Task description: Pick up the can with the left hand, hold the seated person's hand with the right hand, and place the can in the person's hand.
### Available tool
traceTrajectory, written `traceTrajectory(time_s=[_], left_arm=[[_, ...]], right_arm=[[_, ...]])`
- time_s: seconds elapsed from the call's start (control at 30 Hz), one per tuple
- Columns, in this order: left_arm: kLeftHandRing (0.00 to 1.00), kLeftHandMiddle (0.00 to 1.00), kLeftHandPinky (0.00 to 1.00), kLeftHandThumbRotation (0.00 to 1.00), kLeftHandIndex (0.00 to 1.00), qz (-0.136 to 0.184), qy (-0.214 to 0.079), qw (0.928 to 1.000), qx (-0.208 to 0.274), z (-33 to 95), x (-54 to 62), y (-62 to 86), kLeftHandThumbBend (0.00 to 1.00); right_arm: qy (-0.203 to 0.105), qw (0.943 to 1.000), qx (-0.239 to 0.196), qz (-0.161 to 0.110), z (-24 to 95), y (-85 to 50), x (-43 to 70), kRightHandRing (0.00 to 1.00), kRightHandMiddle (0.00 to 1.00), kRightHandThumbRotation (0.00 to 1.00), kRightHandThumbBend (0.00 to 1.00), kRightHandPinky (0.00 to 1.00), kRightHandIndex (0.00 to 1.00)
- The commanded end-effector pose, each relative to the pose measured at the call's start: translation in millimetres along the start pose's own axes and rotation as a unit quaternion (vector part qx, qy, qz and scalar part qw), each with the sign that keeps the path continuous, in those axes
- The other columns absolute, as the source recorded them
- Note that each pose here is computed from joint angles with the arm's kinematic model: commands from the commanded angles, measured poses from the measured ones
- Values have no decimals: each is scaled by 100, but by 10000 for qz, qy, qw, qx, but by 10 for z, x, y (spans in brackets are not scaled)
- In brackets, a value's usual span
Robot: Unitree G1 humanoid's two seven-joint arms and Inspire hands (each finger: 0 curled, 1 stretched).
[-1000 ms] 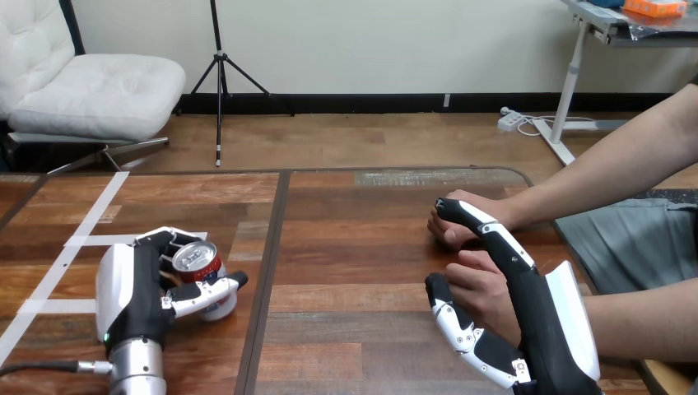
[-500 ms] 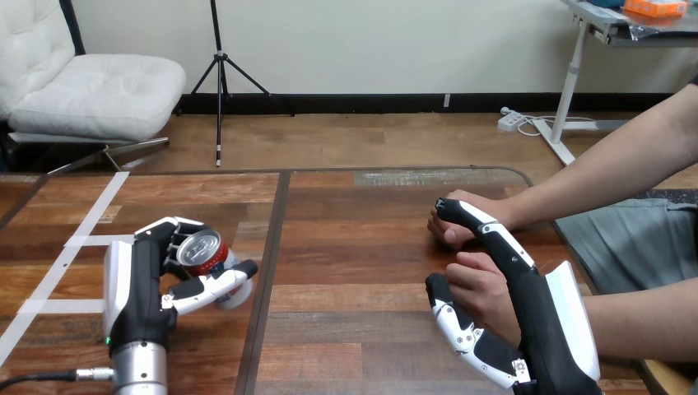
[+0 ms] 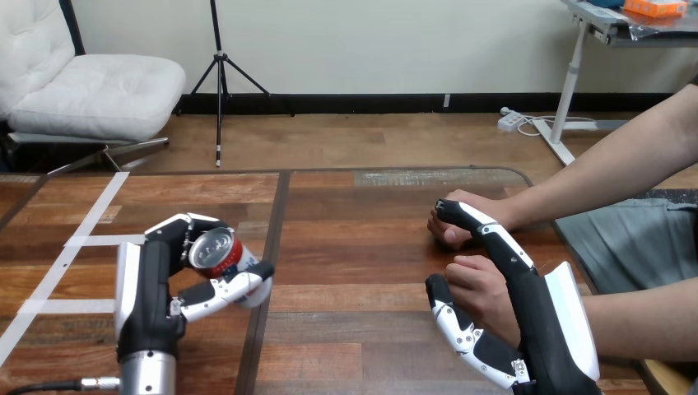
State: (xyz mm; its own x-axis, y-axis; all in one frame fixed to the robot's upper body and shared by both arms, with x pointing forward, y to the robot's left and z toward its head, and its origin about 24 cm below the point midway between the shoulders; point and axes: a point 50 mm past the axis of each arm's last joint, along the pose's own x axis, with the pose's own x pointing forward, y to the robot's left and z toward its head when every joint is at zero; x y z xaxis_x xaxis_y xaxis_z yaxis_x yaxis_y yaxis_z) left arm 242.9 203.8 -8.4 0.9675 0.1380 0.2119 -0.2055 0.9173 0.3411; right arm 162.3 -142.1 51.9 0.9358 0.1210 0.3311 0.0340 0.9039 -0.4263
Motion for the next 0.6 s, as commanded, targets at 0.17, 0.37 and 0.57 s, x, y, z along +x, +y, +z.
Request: traceTrajectory(time_s=[0.17, 0.37, 0.57], left_arm=[[41, 44, 36, 3, 45, 235, -1304, 9867, -938, 571, 196, 5, 75], [40, 44, 35, 2, 45, 171, -1326, 9851, -1084, 617, 162, -11, 75], [40, 44, 34, 3, 45, 106, -1378, 9831, -1201, 661, 126, -23, 75]], right_arm=[[-477, 9985, -8, -262, 131, -80, 162, 87, 84, 11, 29, 90, 83], [-455, 9986, -40, -281, 128, -81, 162, 87, 84, 10, 29, 90, 83], [-449, 9986, -64, -284, 127, -87, 161, 87, 83, 10, 29, 90, 83]])
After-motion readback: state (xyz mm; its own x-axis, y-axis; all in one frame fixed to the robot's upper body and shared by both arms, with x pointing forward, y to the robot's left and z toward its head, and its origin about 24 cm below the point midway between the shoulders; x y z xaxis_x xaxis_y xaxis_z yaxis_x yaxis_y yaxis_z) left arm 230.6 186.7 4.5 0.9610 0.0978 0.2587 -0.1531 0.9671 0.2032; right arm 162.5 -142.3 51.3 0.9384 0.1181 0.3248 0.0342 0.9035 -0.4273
